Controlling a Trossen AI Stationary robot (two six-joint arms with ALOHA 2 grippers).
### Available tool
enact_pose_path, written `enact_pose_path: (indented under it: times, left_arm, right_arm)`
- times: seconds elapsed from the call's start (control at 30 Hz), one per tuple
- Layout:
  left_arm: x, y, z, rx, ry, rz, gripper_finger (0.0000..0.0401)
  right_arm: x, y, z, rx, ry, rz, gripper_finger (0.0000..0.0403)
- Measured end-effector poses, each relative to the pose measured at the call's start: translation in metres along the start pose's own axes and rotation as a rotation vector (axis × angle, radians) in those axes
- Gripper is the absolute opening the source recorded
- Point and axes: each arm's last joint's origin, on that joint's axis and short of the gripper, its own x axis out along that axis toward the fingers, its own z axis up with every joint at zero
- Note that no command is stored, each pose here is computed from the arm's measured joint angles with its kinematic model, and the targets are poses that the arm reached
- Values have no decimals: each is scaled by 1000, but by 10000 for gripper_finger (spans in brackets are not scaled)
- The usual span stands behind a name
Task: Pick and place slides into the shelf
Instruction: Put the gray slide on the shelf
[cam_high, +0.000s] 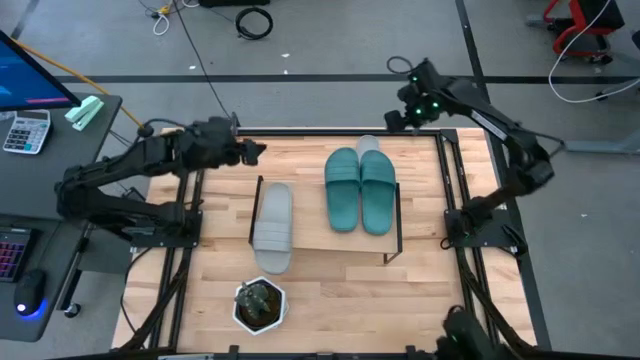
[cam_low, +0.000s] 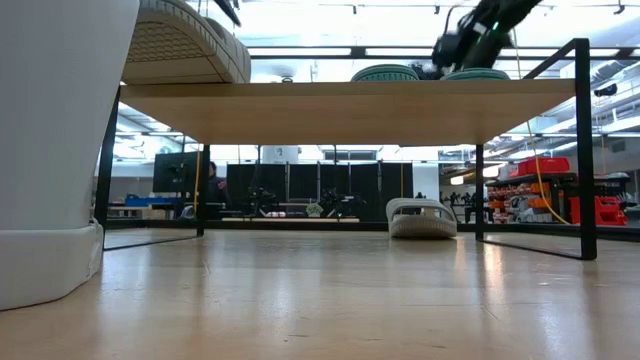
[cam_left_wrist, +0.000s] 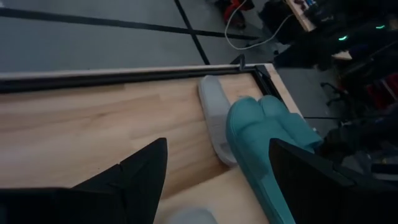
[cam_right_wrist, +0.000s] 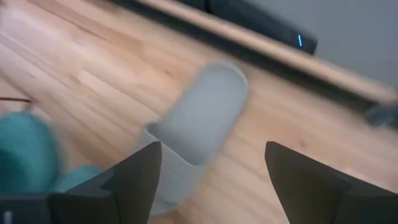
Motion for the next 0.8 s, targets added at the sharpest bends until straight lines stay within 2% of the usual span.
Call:
enact_pose_path:
  times: [0.17,0.4,0.6,0.8]
  left_arm:
    - [7,12,18,35,-1,-16,286]
    - [11,25,32,54,24,-33,286]
    - [13,28,44,24,-10,-87,286]
    - [13,30,51,7,-16,-132,286]
  right_arm:
    - [27,-19,6,96,110,17,293]
    - [38,-33,21,199,49,86,293]
    - [58,-40,24,241,89,87,293]
    - [70,-42,28,253,102,136,293]
